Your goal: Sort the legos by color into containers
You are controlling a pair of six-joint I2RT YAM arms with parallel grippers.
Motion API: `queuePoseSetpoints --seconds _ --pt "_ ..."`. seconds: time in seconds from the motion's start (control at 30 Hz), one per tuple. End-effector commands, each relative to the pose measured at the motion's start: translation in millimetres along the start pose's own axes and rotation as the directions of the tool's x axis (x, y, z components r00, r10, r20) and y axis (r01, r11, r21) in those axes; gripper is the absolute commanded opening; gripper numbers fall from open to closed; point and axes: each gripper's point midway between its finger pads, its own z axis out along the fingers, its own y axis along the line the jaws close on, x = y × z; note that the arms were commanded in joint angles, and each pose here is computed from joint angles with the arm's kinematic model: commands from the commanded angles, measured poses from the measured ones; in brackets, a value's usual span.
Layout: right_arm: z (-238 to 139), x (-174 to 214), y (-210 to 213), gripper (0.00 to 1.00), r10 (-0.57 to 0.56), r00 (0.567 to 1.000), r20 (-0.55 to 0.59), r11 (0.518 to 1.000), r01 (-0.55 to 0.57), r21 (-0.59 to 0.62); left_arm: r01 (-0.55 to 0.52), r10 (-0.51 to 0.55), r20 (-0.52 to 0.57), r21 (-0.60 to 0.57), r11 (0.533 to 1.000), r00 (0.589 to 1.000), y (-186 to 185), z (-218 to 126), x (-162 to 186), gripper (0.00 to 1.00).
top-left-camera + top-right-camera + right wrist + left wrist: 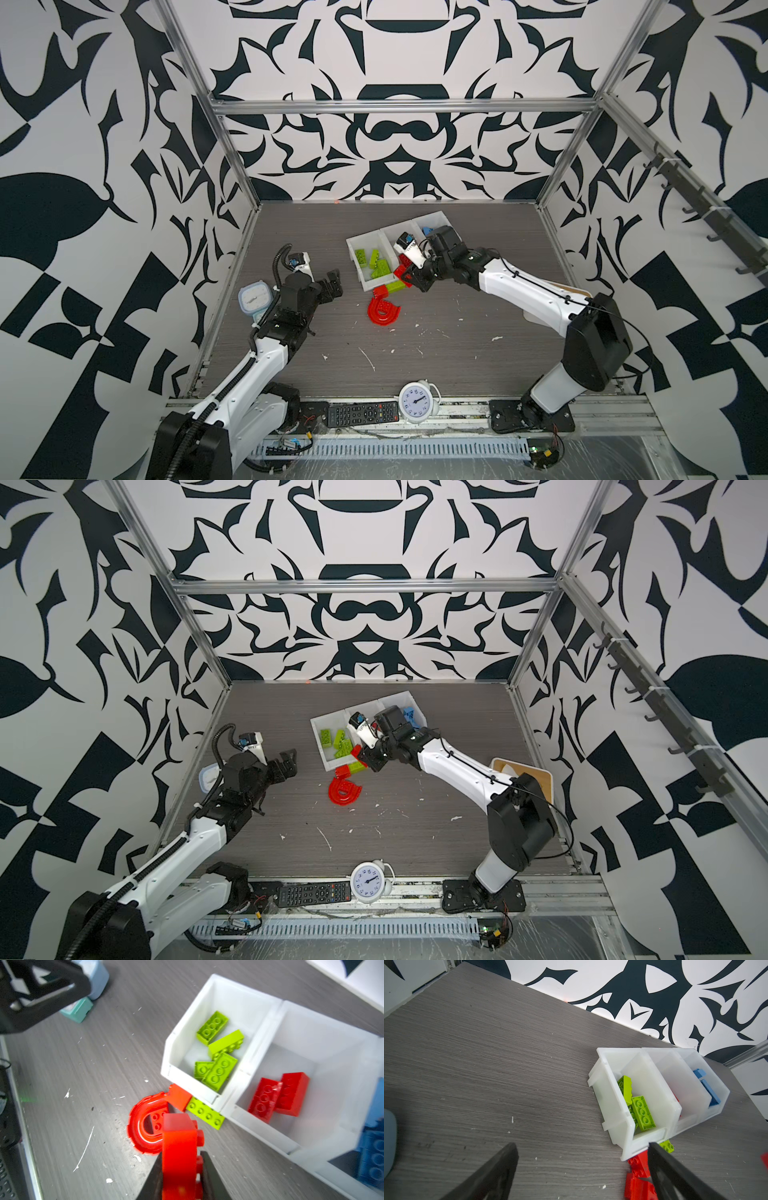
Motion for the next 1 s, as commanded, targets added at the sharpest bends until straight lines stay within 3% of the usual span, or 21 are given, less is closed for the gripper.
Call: queuePoseSetpoints --seconds 0.0,0.43,0.73,0.83,0.97 --pt "-10 -37 -21 0.22 0.015 0.995 0.096 1.000 -0.016 0.007 0.013 -0.013 -0.005 0.001 1.000 1.000 2 1 3 1.00" --pt "30 -60 -101 0.22 0.156 0.980 0.122 0.988 -0.154 -0.029 0.011 -0.011 -0.006 0.003 1.000 1.000 2 1 4 1.00" --pt "51 -57 -113 0.25 0.180 0.978 0.108 0.984 -0.177 -0.038 0.011 -0.011 -0.005 0.005 1.000 1.000 1 0 3 1.00" --pt "57 -54 -116 0.28 0.184 0.978 0.098 0.983 -0.182 -0.035 0.011 -0.011 -0.006 0.007 1.000 1.000 1 0 4 1.00" --pt "59 -50 -120 0.40 0.189 0.978 0.088 0.982 -0.188 -0.016 0.011 -0.011 -0.003 0.006 1.000 1.000 1 0 3 1.00"
